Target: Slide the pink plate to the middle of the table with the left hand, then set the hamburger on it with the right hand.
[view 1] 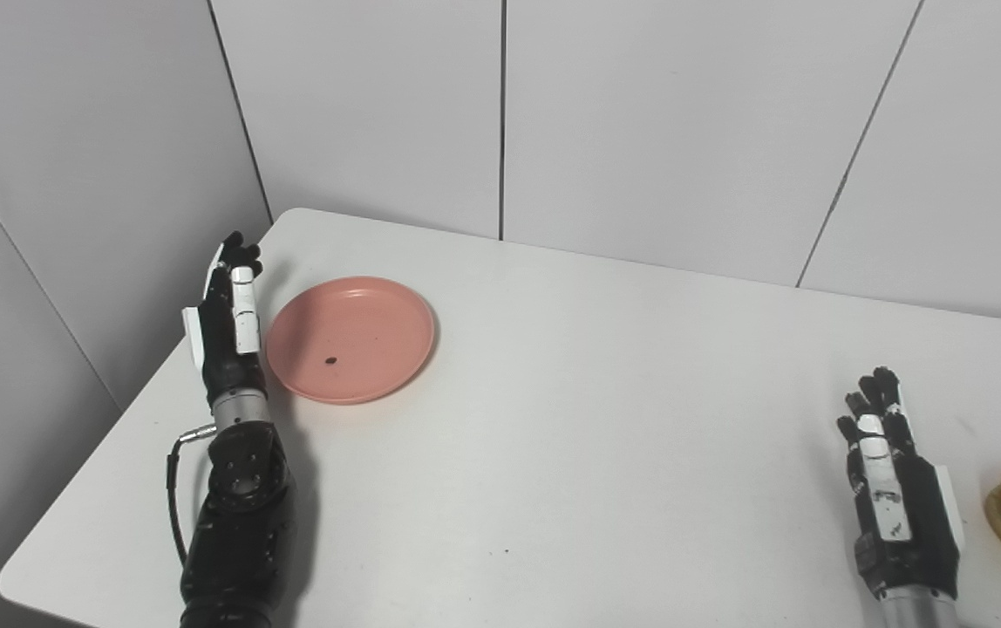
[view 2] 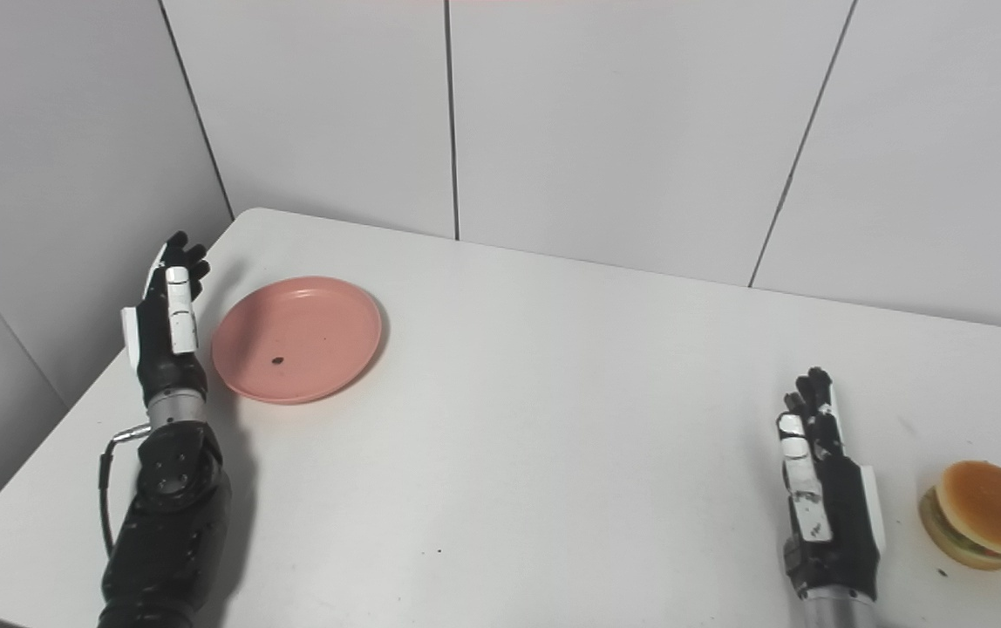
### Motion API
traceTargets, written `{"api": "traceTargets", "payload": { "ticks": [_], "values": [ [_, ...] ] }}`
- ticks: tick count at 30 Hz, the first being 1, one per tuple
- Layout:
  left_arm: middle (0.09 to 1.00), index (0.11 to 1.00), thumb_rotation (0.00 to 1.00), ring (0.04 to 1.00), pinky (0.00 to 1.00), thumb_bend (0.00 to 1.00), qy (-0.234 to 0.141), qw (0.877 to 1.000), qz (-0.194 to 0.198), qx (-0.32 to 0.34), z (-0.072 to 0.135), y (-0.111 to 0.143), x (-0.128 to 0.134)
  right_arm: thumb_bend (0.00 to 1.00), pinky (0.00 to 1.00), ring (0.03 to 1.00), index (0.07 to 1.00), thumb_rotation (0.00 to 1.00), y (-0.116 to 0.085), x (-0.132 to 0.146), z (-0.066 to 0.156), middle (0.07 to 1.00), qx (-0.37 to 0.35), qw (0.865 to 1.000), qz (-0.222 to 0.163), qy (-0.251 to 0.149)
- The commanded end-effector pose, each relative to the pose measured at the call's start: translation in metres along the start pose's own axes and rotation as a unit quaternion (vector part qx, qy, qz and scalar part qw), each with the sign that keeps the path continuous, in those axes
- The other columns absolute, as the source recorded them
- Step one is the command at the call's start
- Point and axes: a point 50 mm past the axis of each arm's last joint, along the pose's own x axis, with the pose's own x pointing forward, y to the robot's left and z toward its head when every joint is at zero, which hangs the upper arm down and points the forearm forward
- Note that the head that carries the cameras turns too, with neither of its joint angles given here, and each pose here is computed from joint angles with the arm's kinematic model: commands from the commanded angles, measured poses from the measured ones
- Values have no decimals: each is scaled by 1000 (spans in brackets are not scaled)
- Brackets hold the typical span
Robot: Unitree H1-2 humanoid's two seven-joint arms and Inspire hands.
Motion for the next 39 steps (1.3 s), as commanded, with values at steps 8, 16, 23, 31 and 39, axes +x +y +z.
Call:
{"api": "traceTargets", "payload": {
  "ticks": [8, 16, 23, 31, 39],
  "values": [
    [836, 818, 1000, 858, 931, 772, 6, 1000, -25, -8, 4, -11, 13, 600, 1000, 995, 993, 797, -1, -1, 4, 997, -6, 1000, -3, -29],
    [820, 805, 1000, 838, 871, 762, 11, 999, -39, -9, -1, -18, 10, 588, 1000, 983, 987, 790, -1, 0, 4, 986, -7, 999, -9, -34],
    [823, 810, 1000, 845, 885, 772, 21, 998, -51, -21, -2, -21, 9, 581, 1000, 988, 989, 811, -2, 0, 4, 991, -10, 999, -5, -35],
    [833, 820, 1000, 851, 881, 806, 39, 995, -72, -53, -1, -29, 7, 603, 1000, 984, 988, 786, -2, 0, 4, 988, -7, 999, -9, -34],
    [835, 827, 998, 865, 886, 818, 60, 988, -109, -95, 2, -51, -7, 599, 1000, 987, 988, 789, 0, 0, 6, 993, -5, 999, -6, -32]
  ]
}}
